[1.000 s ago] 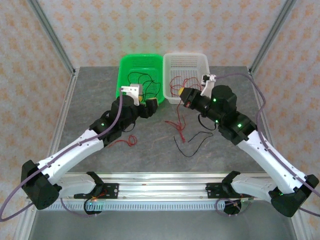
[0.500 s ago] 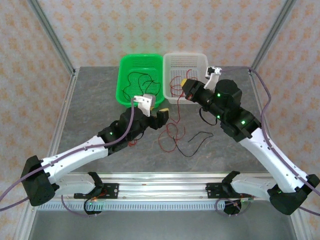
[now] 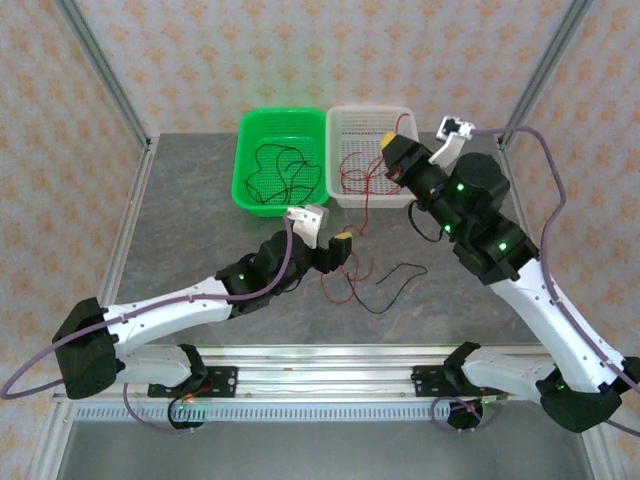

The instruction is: Untangle the cables

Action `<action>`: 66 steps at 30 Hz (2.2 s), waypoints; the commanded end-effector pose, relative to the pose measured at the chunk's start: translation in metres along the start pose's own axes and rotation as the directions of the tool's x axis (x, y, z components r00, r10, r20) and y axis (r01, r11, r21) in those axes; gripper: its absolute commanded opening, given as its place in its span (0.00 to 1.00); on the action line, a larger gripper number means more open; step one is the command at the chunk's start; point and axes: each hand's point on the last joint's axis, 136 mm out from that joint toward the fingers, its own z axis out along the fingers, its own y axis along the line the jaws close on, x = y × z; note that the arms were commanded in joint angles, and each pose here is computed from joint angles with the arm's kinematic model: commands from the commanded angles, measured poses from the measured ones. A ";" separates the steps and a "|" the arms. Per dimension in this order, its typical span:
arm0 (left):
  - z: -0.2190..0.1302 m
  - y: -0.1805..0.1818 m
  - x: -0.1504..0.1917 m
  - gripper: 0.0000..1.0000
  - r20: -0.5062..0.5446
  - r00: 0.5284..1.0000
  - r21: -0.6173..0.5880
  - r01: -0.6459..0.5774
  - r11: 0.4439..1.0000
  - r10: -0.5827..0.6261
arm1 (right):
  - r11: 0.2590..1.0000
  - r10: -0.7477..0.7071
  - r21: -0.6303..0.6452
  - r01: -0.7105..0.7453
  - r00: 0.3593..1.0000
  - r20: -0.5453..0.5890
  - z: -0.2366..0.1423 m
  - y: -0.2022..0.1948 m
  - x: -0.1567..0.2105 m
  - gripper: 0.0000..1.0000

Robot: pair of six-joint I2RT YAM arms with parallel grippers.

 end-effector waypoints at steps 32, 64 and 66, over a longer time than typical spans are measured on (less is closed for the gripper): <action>-0.035 0.024 0.004 0.73 0.082 0.994 -0.044 0.080 0.996 -0.076 | 0.919 -0.383 0.203 0.337 0.885 0.264 0.085 0.027 -0.136 0.00; -0.042 0.032 0.004 0.75 0.081 0.989 -0.080 0.134 0.988 -0.127 | 0.674 -0.311 0.563 0.478 0.875 -0.370 0.244 -0.288 0.015 0.00; -0.042 0.032 0.003 0.75 0.082 0.988 -0.081 0.138 0.987 -0.131 | 0.649 -0.294 0.573 0.500 0.860 -0.417 0.242 -0.303 0.028 0.00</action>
